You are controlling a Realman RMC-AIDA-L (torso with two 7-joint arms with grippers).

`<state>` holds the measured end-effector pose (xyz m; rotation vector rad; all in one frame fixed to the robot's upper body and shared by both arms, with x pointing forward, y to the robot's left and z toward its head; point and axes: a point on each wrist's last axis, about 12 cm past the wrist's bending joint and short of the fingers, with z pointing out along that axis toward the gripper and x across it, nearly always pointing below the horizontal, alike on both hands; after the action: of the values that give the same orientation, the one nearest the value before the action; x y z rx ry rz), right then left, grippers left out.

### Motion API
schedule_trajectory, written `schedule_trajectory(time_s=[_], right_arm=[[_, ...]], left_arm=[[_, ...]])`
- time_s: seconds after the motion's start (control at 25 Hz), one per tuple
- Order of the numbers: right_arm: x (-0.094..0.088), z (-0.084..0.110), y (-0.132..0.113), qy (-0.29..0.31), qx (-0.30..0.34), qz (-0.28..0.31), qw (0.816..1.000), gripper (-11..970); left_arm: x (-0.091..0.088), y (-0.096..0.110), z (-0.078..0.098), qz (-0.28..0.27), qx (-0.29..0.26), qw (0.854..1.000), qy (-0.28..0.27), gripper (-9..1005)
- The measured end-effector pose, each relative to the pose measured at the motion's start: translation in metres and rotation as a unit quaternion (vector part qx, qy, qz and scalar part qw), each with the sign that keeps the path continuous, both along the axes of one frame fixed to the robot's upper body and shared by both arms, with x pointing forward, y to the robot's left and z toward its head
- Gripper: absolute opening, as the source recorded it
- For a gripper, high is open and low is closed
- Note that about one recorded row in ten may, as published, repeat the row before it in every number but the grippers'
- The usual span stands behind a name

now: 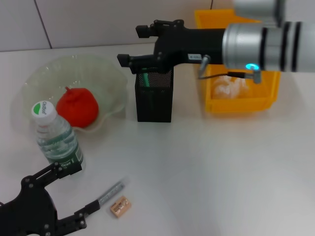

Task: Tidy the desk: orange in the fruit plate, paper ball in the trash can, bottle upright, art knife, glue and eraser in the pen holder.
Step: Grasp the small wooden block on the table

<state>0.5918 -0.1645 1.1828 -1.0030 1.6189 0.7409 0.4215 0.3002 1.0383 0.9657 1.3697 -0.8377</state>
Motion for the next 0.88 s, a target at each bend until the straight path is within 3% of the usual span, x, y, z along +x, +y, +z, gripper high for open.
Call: schedule_trajectory(time_s=[0.4, 0.64, 0.88], right_arm=[[-0.039, -0.015, -0.048, 0.023, 0.033, 0.05, 0.998, 841], [-0.067, -0.033, -0.082, 0.001, 0.06, 0.081, 0.995, 840], [-0.082, -0.06, -0.091, 0.006, 0.045, 0.094, 0.995, 839]], left_arm=[[-0.003, 0.004, 0.002, 0.001, -0.004, 1.0, -0.001, 798], [-0.004, 0.005, 0.003, 0.0, -0.007, 1.0, -0.002, 798], [-0.003, 0.007, 0.002, 0.006, -0.004, 1.0, 0.006, 798]])
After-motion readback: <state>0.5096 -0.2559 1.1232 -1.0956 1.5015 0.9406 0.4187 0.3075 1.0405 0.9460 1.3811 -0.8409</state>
